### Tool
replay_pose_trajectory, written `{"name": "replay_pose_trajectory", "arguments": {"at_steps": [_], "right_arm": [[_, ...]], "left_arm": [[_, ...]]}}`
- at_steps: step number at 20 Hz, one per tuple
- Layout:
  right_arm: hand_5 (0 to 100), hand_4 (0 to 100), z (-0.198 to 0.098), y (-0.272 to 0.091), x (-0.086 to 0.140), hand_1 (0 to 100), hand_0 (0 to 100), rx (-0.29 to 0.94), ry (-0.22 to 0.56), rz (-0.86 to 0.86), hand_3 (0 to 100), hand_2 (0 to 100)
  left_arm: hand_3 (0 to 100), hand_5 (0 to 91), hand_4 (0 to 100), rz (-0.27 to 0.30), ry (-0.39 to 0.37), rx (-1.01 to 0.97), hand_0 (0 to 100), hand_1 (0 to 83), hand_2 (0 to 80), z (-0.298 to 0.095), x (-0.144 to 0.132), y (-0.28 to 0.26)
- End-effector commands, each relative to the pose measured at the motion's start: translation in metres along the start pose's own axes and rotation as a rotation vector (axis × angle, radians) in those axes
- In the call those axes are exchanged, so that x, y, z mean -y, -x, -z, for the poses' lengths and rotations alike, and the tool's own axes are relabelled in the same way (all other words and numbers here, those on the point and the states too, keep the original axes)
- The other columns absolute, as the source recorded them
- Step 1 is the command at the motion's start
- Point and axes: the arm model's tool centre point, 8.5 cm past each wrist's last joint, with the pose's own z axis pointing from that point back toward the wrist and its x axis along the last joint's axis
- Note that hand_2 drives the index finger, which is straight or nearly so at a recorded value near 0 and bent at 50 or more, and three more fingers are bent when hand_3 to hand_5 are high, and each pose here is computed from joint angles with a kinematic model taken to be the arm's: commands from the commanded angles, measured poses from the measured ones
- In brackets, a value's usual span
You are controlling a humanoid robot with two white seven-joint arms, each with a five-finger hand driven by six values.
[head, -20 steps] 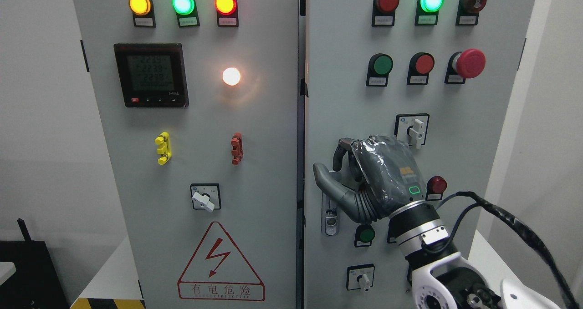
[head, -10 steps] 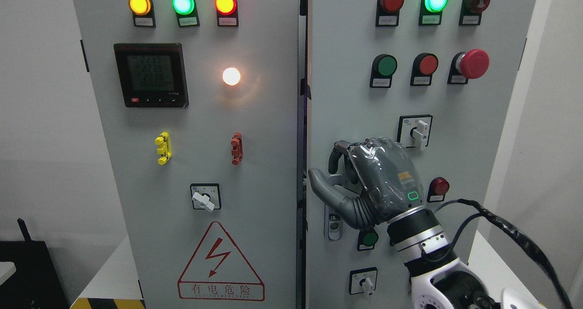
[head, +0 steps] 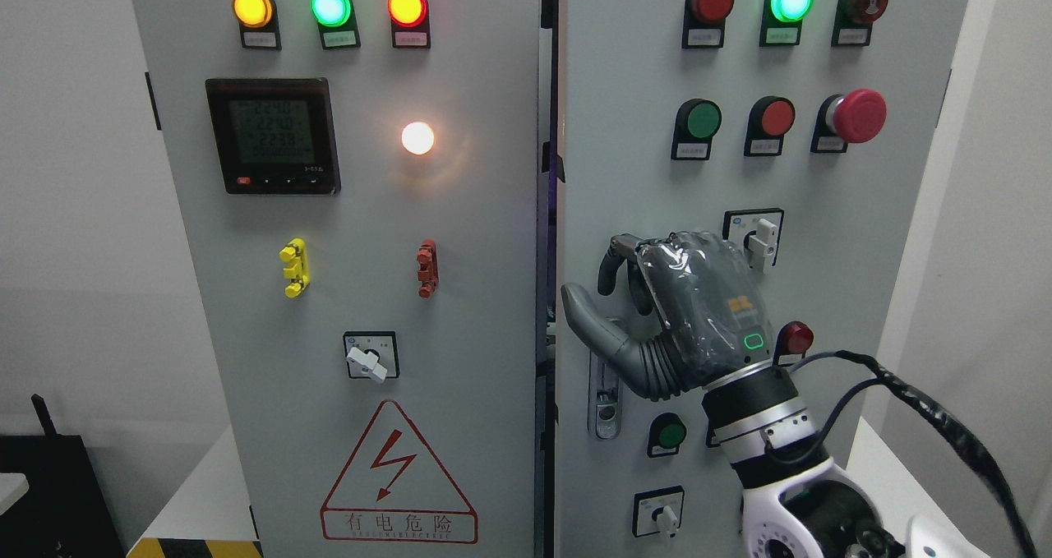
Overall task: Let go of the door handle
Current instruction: 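Swing the cabinet door open by pulling the handle with the right hand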
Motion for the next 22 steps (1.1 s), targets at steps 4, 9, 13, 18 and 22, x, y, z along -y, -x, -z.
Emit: {"name": "replay_pose_trajectory", "arguments": {"at_steps": [4, 9, 13, 18, 22], "right_arm": [[99, 100, 0.003, 0.001, 0.014, 17, 46, -0.004, 0.078, 0.0, 100, 66], [99, 100, -0.001, 0.004, 0.023, 17, 46, 0.02, 0.122, -0.012, 100, 66], [99, 100, -0.006, 0.005, 0.019, 17, 46, 0.004, 0.13, 0.012, 100, 66], [99, 100, -0.01, -0.004, 0.016, 17, 47, 0.03, 0.156, 0.02, 100, 67], [99, 100, -0.008, -0.004, 0.023, 19, 46, 0.054, 0.192, 0.001, 100, 70]], "left_arm": [[0, 0.0, 0, 0.0, 0.005, 0.03, 12, 38.9, 0.0, 0.001, 0.002, -0.01], [0, 0.0, 0, -0.002, 0.005, 0.03, 12, 38.9, 0.0, 0.001, 0.002, -0.01], [0, 0.0, 0, -0.002, 0.005, 0.03, 12, 38.9, 0.0, 0.001, 0.002, -0.01], [0, 0.0, 0, 0.0, 0.005, 0.03, 12, 38.9, 0.0, 0.001, 0.002, -0.01], [0, 0.0, 0, 0.0, 0.005, 0.03, 12, 38.9, 0.0, 0.001, 0.002, -0.01]]}}
